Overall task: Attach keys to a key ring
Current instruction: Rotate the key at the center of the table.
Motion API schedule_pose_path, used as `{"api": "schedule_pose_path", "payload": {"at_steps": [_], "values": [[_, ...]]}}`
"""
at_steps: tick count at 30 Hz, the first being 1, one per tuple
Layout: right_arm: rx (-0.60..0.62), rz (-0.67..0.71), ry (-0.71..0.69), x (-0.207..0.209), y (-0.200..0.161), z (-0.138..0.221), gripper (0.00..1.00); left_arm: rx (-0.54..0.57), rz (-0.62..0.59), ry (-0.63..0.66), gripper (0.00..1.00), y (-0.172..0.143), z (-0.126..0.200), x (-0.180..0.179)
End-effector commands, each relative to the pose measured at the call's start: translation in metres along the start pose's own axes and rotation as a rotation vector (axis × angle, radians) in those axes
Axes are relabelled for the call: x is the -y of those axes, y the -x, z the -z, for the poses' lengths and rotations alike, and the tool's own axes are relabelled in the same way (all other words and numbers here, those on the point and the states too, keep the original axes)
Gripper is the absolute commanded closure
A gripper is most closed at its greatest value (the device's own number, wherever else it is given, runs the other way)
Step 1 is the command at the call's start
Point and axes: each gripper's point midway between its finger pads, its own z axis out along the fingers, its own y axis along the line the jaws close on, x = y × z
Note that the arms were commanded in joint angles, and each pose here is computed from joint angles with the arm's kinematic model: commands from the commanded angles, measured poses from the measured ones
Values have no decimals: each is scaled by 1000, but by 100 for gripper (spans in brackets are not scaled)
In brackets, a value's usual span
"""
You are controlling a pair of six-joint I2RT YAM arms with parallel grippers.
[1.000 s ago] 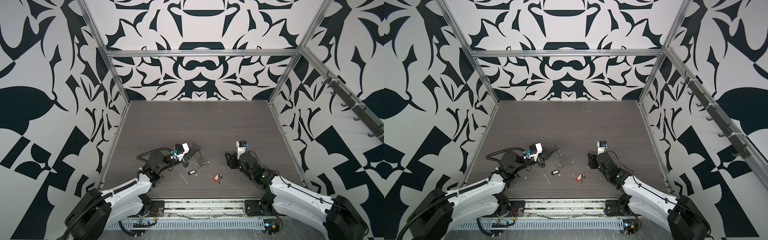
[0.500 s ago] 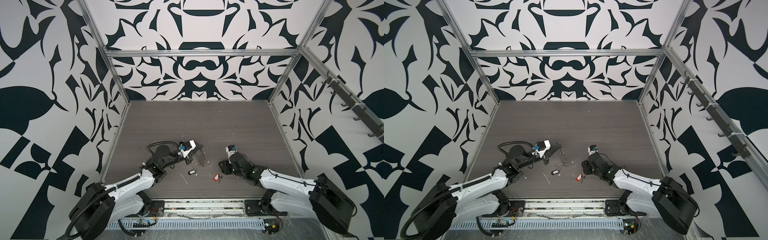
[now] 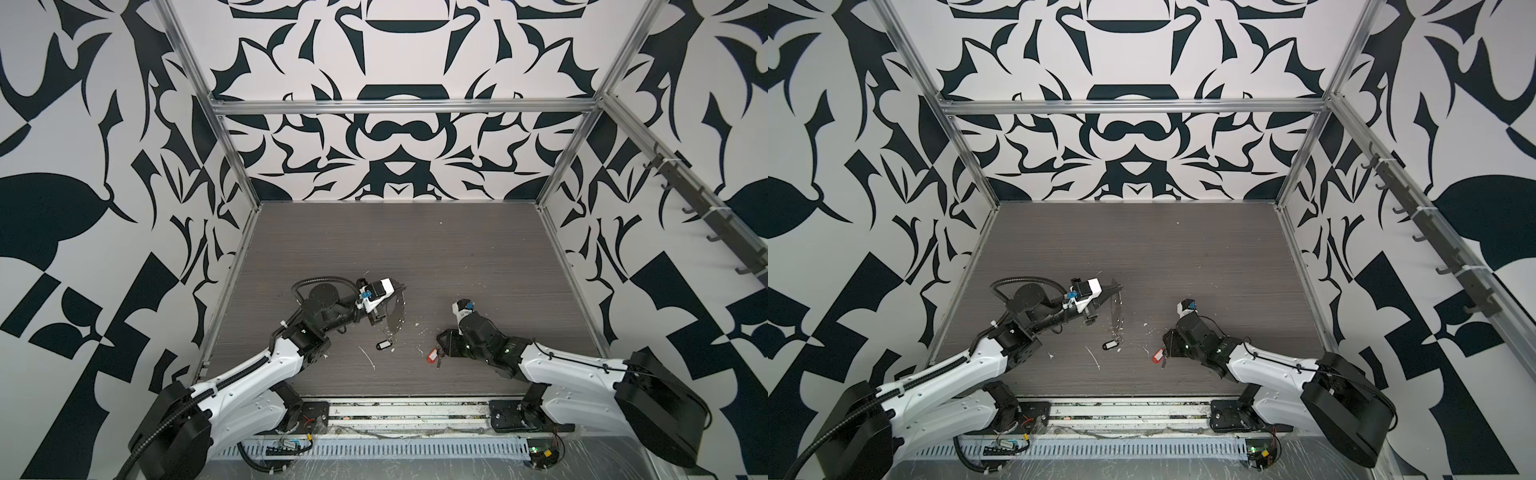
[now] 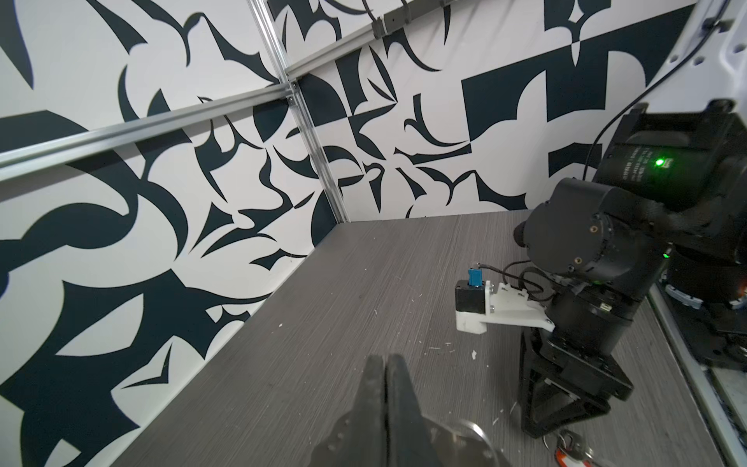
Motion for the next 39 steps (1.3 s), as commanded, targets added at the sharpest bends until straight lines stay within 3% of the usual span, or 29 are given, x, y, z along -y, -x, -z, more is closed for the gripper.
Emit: {"api": "schedule_pose_path", "payload": {"at_steps": [1, 11, 22, 25, 34, 39], "values": [[-29, -14, 33, -7, -8, -4, 67, -3, -17, -19, 100, 5, -6, -2], [-4, 1, 25, -12, -8, 5, 76, 9, 3, 18, 100, 11, 3, -5], [91, 29, 109, -28, 5, 25, 94, 52, -60, 25, 100, 50, 3, -16], [129, 31, 122, -32, 12, 31, 100, 42, -69, 21, 100, 47, -1, -17], [173, 146, 76, -43, 33, 44, 100, 86, -63, -7, 100, 56, -14, -20], [126, 233, 9, -45, 32, 37, 100, 48, -109, 24, 100, 47, -25, -29]]}}
